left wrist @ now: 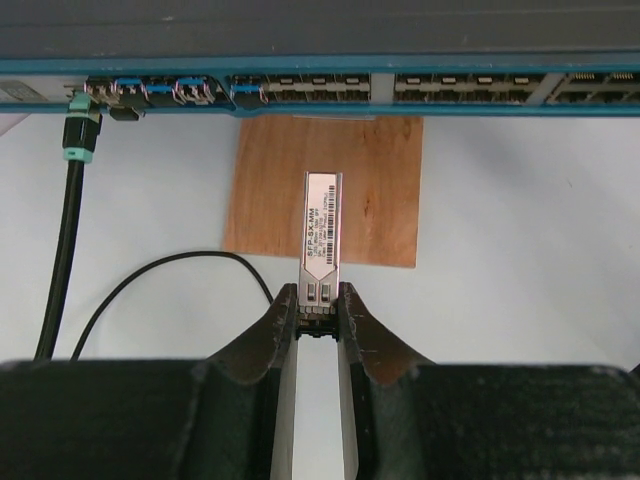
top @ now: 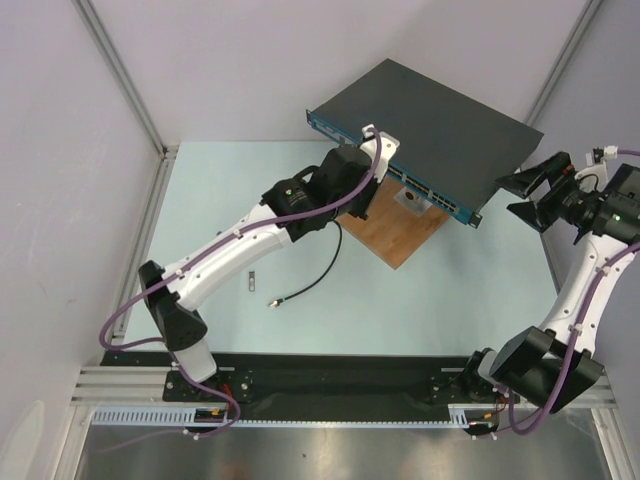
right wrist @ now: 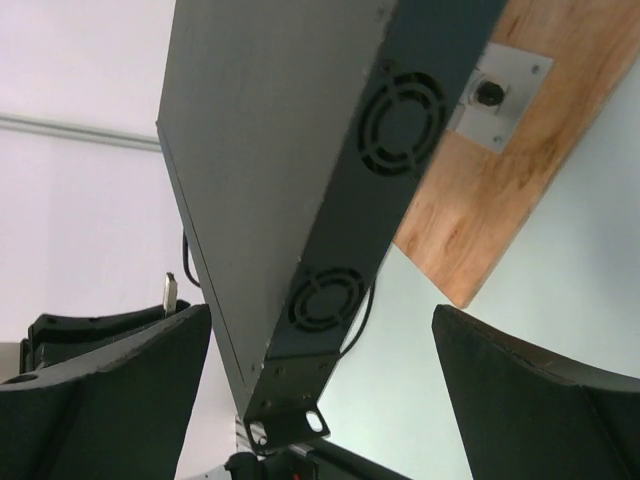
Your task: Insert the plug into the switch port
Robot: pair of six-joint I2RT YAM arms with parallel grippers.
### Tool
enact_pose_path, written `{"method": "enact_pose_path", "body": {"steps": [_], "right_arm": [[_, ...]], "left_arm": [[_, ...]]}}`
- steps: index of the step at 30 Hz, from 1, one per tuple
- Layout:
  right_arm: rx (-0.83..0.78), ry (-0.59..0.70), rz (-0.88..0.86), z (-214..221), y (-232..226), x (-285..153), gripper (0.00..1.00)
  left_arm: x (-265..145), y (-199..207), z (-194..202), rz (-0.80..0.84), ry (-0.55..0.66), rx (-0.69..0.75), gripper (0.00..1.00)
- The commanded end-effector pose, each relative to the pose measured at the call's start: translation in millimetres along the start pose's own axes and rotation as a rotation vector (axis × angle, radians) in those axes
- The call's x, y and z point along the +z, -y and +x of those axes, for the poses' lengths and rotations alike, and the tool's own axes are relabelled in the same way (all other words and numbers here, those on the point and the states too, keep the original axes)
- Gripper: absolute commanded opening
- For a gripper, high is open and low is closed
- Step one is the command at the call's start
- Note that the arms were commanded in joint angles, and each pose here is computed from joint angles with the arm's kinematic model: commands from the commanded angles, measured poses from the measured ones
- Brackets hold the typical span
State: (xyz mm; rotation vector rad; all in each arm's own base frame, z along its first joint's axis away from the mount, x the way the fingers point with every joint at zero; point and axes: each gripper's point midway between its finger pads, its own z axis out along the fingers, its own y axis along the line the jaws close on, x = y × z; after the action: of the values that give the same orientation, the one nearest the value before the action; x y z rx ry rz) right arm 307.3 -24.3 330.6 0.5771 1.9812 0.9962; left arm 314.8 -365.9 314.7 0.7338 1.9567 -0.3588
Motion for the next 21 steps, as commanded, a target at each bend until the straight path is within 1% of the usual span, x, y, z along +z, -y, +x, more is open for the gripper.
{"method": "enact_pose_path", "body": {"steps": [1, 6, 9, 10, 12, 13, 14, 15, 17, 18, 20, 21], "right_arm": [[-0.074, -0.001, -0.079, -5.4, -20.1, 10.0, 0.98], [-0.071, -0.021, -0.097, -0.2, -17.3, 22.9, 0.96], [-0.068, -0.025, -0.105, 0.1, -16.4, 27.7, 0.88], [-0.073, -0.028, -0.113, 1.1, -17.9, 28.5, 0.82], [-0.074, -0.038, -0.118, 4.2, -17.4, 31.4, 0.76], [-0.076, -0.04, -0.121, 5.1, -18.1, 32.4, 0.71], [-0.076, -0.044, -0.123, 6.8, -17.0, 33.6, 0.68], [-0.082, -0.049, -0.13, 9.5, -19.5, 34.2, 0.62], [-0.085, -0.056, -0.135, 12.9, -19.1, 35.5, 0.58], [-0.092, -0.058, -0.14, 14.9, -20.9, 35.6, 0.53], [-0.095, -0.062, -0.142, 17.8, -20.8, 35.9, 0.5], [-0.095, -0.069, -0.144, 20.8, -20.2, 36.8, 0.45]], "left_arm": [[-0.8, -6.7, -21.4, -0.008, 0.032, -0.021, 0.0], [6.2, -11.4, -29.6, -0.019, 0.043, -0.032, 0.0], [12.0, -9.7, -29.0, -0.013, 0.032, -0.026, 0.0], [16.0, -8.6, -26.7, -0.013, 0.023, -0.025, 0.0], [18.6, -7.7, -25.8, -0.008, 0.017, -0.026, 0.0], [18.9, -6.6, -26.3, -0.005, 0.018, -0.025, 0.0], [21.0, -5.5, -26.1, -0.002, 0.016, -0.027, 0.0], [21.1, -5.2, -26.4, -0.001, 0.016, -0.025, 0.0], [23.1, -4.5, -25.2, 0.0, 0.012, -0.026, 0.0], [23.9, -4.1, -23.7, 0.002, 0.007, -0.025, 0.0], [25.1, -3.7, -21.9, 0.003, 0.001, -0.023, 0.0], [25.1, -3.7, -21.9, 0.003, 0.001, -0.023, 0.0]]}}
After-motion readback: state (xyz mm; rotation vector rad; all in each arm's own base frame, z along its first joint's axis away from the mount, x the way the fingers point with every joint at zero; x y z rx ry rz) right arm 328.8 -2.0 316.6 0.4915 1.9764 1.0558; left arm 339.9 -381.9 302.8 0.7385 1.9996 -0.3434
